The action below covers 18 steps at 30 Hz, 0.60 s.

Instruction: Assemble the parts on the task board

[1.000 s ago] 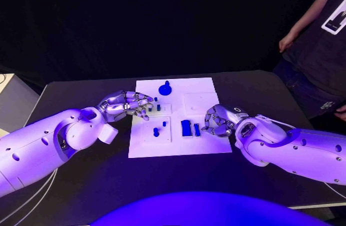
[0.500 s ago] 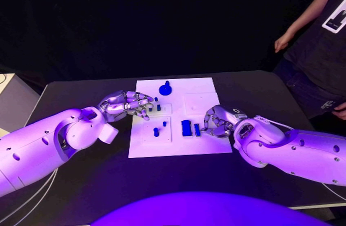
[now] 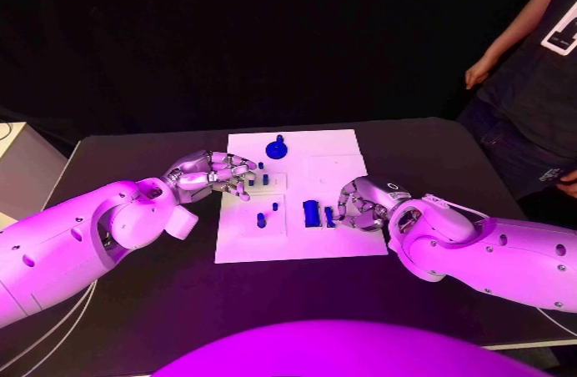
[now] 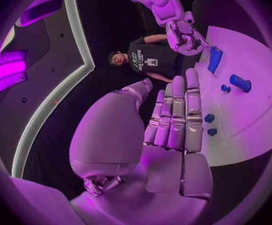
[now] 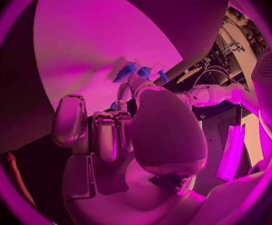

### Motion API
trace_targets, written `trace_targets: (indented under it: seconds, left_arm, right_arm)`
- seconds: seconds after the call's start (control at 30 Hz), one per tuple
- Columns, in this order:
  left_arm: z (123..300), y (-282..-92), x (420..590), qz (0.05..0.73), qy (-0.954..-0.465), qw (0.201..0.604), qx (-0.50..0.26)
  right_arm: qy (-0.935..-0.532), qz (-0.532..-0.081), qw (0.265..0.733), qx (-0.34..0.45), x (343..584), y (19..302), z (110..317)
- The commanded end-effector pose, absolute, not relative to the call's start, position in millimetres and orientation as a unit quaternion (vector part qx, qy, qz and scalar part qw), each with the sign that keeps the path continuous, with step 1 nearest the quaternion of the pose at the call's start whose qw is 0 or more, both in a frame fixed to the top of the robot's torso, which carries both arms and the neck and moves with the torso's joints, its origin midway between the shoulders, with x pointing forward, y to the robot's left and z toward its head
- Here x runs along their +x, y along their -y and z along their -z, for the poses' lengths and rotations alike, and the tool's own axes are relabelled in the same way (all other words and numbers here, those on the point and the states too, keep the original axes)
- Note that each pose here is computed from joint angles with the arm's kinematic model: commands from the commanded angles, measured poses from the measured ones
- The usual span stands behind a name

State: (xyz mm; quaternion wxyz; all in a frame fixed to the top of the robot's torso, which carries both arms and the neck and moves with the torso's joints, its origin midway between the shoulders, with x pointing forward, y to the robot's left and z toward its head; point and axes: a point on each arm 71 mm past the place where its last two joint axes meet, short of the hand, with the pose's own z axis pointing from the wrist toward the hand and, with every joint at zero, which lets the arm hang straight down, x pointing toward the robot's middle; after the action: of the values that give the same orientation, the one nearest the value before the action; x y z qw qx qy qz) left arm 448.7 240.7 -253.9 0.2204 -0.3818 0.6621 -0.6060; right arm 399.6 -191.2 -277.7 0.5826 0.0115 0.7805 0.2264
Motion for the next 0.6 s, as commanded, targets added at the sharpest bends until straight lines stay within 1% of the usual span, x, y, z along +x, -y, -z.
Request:
trace_targets:
  seconds: [0.03,0.43,0.6]
  left_arm:
    - [253.2,-238.6,448.0,0.612,-0.661,0.216,-0.377]
    - [253.1,-238.7,447.9,0.612,-0.661,0.216,-0.377]
    - [253.1,-238.8,447.8,0.612,-0.661,0.216,-0.377]
  right_arm:
    - [-0.786,-0.225,0.576,0.003,398.8,189.4,280.1]
    - [-0.788,-0.220,0.576,-0.007,399.0,185.1,282.9]
    - [-0.785,-0.211,0.582,-0.008,401.1,186.9,283.5]
